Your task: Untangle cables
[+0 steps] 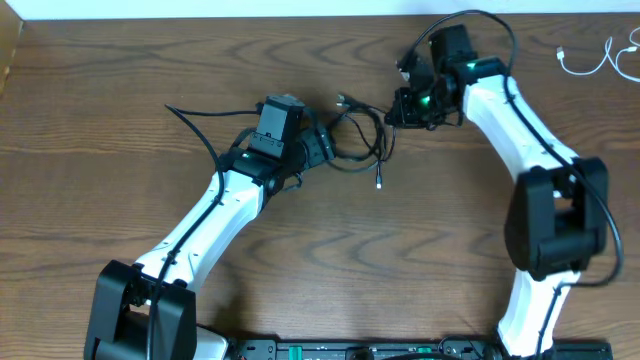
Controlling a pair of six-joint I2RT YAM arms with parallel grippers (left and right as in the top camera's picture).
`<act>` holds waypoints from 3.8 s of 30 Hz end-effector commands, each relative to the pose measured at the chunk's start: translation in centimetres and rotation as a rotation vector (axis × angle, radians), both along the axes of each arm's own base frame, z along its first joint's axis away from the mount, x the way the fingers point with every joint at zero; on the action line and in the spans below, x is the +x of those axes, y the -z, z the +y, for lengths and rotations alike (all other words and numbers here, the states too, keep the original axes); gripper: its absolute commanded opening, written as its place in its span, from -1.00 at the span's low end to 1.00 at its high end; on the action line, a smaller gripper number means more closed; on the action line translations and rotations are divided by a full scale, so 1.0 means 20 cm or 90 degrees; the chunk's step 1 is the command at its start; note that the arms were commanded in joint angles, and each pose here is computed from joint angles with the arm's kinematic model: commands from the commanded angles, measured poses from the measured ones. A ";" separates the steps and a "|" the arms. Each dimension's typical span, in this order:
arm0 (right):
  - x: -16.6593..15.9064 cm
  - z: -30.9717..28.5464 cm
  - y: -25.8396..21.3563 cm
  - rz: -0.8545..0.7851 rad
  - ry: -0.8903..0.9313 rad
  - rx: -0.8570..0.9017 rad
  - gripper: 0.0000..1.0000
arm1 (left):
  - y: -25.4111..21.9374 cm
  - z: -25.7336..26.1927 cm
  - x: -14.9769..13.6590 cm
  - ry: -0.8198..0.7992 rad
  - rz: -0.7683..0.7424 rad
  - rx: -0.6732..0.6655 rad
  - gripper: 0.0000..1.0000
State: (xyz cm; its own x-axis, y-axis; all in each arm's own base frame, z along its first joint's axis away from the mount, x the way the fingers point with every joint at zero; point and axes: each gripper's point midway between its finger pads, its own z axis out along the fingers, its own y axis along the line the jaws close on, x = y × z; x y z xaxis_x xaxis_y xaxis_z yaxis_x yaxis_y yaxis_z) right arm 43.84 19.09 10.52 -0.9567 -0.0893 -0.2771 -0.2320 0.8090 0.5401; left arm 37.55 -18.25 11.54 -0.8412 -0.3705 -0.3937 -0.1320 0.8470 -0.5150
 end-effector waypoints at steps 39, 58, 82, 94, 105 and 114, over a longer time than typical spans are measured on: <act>-0.38 -0.07 -1.29 -0.272 -0.175 0.401 -0.98 | 0.06 -0.19 0.27 -0.032 -0.108 -0.040 0.58; -0.35 -0.12 -1.28 -0.275 -0.148 0.384 -0.98 | 0.13 0.07 0.38 -0.139 -0.169 0.135 -0.85; 0.06 -1.24 -0.28 -0.045 0.430 -0.279 -0.98 | -0.91 0.59 0.07 -0.184 -0.386 0.187 -0.85; 0.06 -1.17 -0.02 0.031 0.337 -0.219 -0.98 | -1.32 0.50 -0.03 -0.149 -0.548 0.070 -0.85; 0.09 -0.91 -0.07 -0.044 0.128 -0.090 -0.69 | -1.52 0.31 -0.09 -0.061 -0.614 -0.102 -0.85; 0.03 -0.50 -0.35 -0.180 -0.087 0.129 0.99 | -1.54 0.24 -0.03 -0.052 -0.613 -0.174 -0.85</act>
